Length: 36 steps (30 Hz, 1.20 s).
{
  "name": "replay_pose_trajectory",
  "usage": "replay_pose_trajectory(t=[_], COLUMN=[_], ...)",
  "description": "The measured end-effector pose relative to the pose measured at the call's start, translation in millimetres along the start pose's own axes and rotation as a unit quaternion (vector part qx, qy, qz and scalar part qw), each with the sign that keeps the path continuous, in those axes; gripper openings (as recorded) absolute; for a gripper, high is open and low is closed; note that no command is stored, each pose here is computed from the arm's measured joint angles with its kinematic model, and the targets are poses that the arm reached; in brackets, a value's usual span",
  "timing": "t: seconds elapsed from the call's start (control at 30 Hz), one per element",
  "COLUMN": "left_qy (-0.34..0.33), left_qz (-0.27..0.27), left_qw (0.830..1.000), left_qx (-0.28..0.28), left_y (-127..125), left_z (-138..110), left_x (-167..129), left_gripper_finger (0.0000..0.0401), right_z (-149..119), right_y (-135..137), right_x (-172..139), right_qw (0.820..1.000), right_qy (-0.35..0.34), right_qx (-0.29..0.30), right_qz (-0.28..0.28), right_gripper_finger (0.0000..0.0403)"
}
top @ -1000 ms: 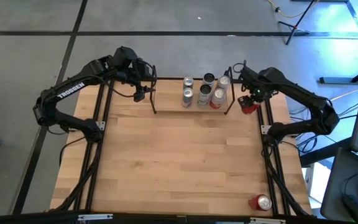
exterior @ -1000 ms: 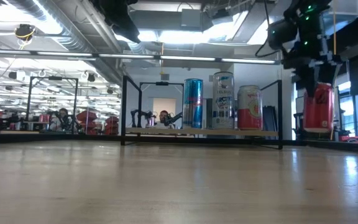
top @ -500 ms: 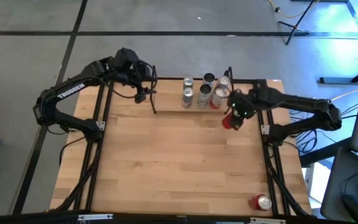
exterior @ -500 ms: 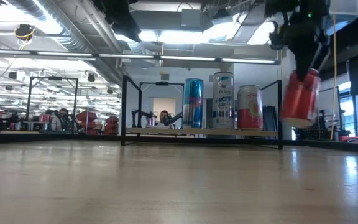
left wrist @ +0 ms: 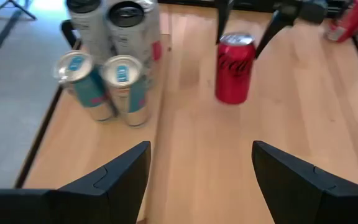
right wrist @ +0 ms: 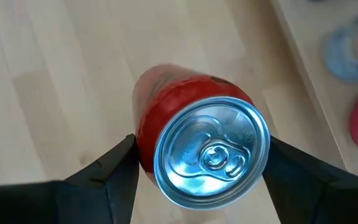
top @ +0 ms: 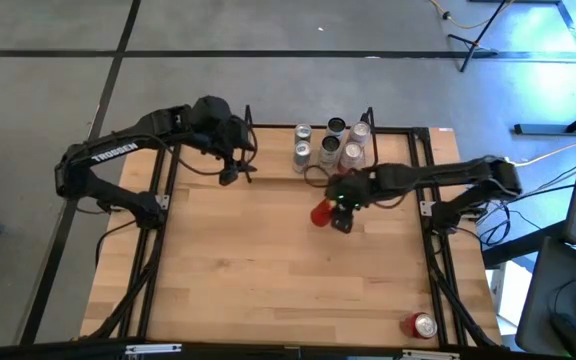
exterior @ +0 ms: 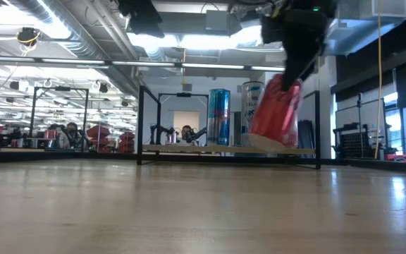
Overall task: Place canned beverage on shelf
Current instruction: Move the top red and black soda can to the center of the table
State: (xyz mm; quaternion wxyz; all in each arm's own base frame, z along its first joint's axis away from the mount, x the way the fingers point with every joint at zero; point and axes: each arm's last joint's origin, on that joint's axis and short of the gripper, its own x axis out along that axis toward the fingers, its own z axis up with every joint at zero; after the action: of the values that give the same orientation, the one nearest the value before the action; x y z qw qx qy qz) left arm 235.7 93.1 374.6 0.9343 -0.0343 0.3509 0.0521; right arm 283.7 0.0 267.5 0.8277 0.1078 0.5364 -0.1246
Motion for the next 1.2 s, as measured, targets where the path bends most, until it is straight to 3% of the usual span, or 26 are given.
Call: replay_pose_trajectory(t=[0.3, 0.43, 0.73, 1.03, 1.2], left_qy=[0.007, 0.005, 0.016, 0.013, -0.004], left_qz=[-0.006, -0.007, -0.004, -0.001, 0.004], left_qw=[1.0, 1.0, 0.999, 0.998, 0.997], left_qx=[0.001, -0.023, -0.05, -0.057, -0.078], left_y=[-33, -48, -83, -100, -104], left_z=[4, 5, -2, -3, 0], left_x=[6, 8, 17, 16, 16], left_gripper_finger=[0.0267, 0.0267, 0.0267, 0.0267, 0.0267], right_z=[38, 39, 37, 29, 22], right_y=[19, 20, 27, 46, 49], right_x=[23, 35, 46, 42, 6], right_qw=[0.988, 0.979, 0.974, 0.968, 0.972], right_qy=[0.101, 0.132, 0.134, 0.127, 0.104], right_qx=[-0.117, -0.154, -0.179, -0.212, -0.211], right_qz=[-0.022, -0.025, -0.026, -0.03, 0.018], right_gripper_finger=[0.0264, 0.0264, 0.0268, 0.035, 0.038])
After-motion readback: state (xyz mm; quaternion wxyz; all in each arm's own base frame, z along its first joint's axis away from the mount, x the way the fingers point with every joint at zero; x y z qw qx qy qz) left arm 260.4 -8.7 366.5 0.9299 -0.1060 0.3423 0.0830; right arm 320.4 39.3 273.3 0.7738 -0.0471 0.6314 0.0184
